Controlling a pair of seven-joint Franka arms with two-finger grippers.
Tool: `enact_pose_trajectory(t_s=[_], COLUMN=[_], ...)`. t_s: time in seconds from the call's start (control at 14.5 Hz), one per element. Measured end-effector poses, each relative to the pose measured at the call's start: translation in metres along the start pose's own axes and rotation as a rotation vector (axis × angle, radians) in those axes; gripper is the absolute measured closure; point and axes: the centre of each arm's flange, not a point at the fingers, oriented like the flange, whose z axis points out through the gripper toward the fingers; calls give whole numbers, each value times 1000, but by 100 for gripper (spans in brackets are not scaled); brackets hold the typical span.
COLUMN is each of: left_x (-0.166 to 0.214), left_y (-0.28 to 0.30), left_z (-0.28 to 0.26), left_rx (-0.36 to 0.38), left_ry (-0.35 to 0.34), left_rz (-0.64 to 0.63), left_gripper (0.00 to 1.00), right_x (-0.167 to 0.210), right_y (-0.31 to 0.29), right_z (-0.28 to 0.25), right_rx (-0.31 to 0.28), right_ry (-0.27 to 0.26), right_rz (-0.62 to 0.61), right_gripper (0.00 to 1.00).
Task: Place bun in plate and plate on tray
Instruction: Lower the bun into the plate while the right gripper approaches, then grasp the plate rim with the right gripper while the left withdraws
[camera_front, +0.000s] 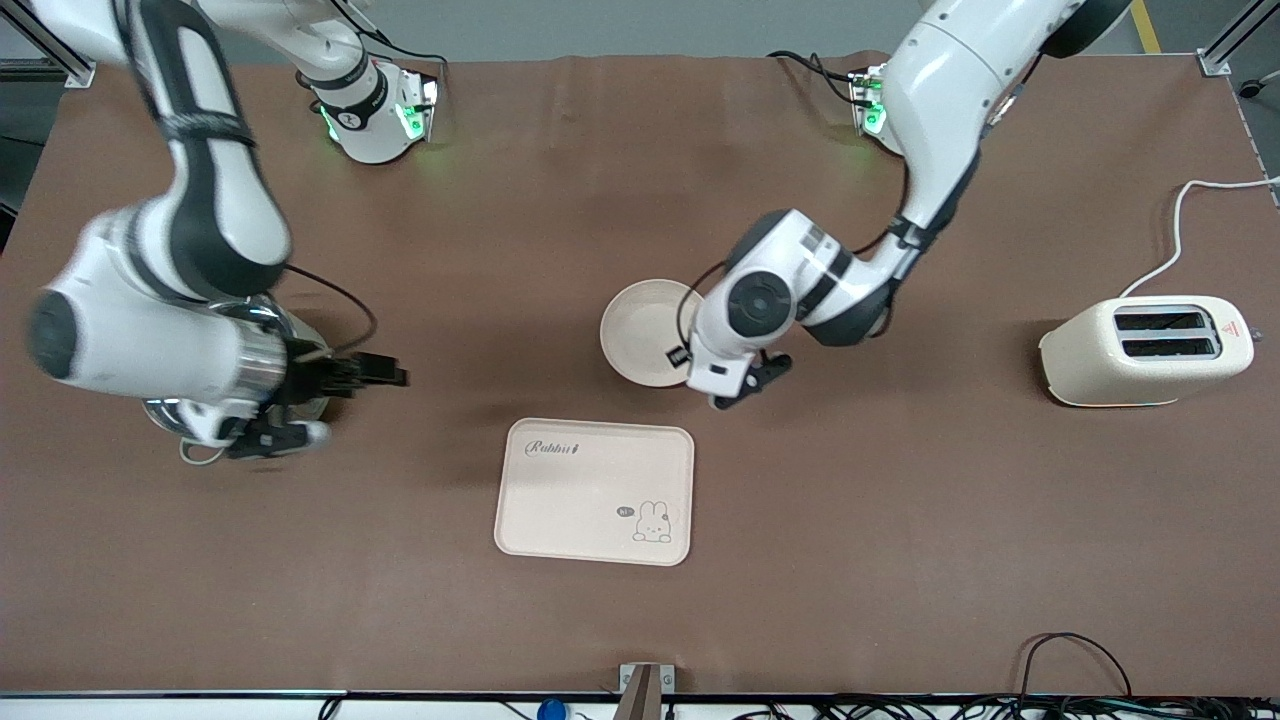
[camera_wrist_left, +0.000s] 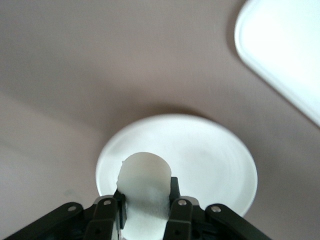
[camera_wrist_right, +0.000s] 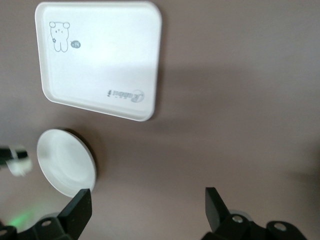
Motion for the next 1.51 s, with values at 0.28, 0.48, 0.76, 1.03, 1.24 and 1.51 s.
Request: enact_pose_trajectory(t_s=[0.28,0.48,0.76,1.03,1.24,1.51], left_x=[-39,-42,-31,-7,24,79], left_y=[18,21,24,11,-16,-72], left_z=[27,40,10,-89,-169,-247], left_rx=[-27,-28,-61,-70,-75,-65], left_ry=[2,-1,22,91,156,261], left_rz=[-16,-16,-24,-47,-11,175], left_gripper=[56,34,0,0,0,0], right_x=[-9,-19,-47,-63,-76,-87], right_y=[-11,-17,-63,-85,-104,-116], right_z=[76,112,186,225,255,271], right_rx=[5,51,67,86,80,68], right_ry=[-23,-19,17,2,-1,-17], right_rz=[39,80,87,106,95,78], right_gripper=[0,0,0,0,4,25])
